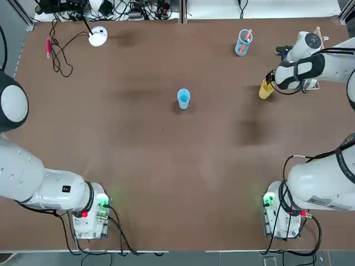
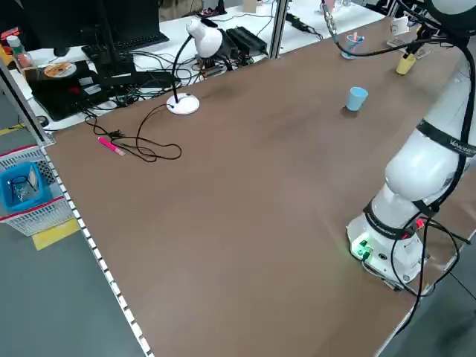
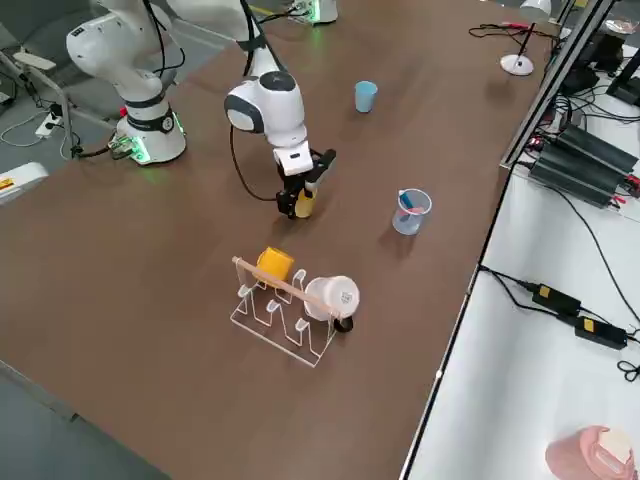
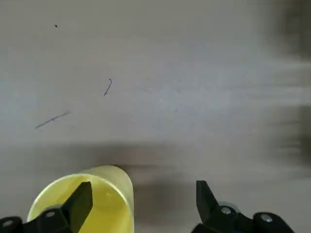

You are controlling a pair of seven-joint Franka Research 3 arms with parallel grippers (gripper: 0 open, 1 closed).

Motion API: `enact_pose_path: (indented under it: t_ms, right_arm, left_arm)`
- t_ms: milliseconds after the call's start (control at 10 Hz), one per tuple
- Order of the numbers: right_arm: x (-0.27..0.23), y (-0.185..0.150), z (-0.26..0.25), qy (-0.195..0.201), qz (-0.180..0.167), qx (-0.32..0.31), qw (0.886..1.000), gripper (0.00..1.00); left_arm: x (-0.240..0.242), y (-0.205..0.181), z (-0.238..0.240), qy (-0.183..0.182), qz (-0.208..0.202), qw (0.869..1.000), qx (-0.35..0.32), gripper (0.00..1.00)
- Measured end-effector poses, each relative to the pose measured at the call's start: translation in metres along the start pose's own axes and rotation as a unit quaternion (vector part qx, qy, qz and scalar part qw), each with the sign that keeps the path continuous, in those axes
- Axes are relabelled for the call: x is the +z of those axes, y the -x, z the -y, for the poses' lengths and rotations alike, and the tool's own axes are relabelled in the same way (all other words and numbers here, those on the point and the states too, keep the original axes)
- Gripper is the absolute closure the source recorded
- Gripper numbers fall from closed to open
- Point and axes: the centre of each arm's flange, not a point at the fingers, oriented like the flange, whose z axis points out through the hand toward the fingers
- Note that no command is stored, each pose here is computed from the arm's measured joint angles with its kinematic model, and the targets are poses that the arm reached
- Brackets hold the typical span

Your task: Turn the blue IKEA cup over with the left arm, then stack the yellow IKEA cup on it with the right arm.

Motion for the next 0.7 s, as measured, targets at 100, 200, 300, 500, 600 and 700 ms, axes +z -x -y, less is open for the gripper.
enact_pose_path:
  t_ms: [100,200,300,500,600,700]
  right_arm:
    - [0.0031,0.0010,-0.0006,0.000,0.001,0.001,1.000,0.13]
    - [0.0037,0.0013,-0.0019,0.000,0.001,0.002,1.000,0.18]
    - [0.0037,0.0015,-0.0029,0.000,0.001,0.003,1.000,0.37]
    - [0.0038,0.0018,-0.0062,0.001,0.001,0.011,1.000,0.69]
    - [0.0037,0.0018,-0.0069,0.001,0.001,0.023,1.000,0.82]
    - [0.0010,0.0000,-0.0030,0.000,-0.003,0.030,1.000,0.87]
  left_arm:
    - [0.0000,0.0000,-0.0002,0.000,0.000,1.000,0.000,0.01]
    - [0.0000,0.0000,-0.0005,0.001,0.000,1.000,0.000,0.01]
    - [0.0000,0.0000,-0.0011,0.002,0.000,1.000,0.001,0.01]
    - [0.0000,-0.0001,-0.0029,0.007,0.000,1.000,0.001,0.01]
    - [0.0000,-0.0001,-0.0030,0.008,0.000,1.000,0.001,0.01]
    - [0.0000,0.0000,-0.0031,0.008,0.000,1.000,0.001,0.01]
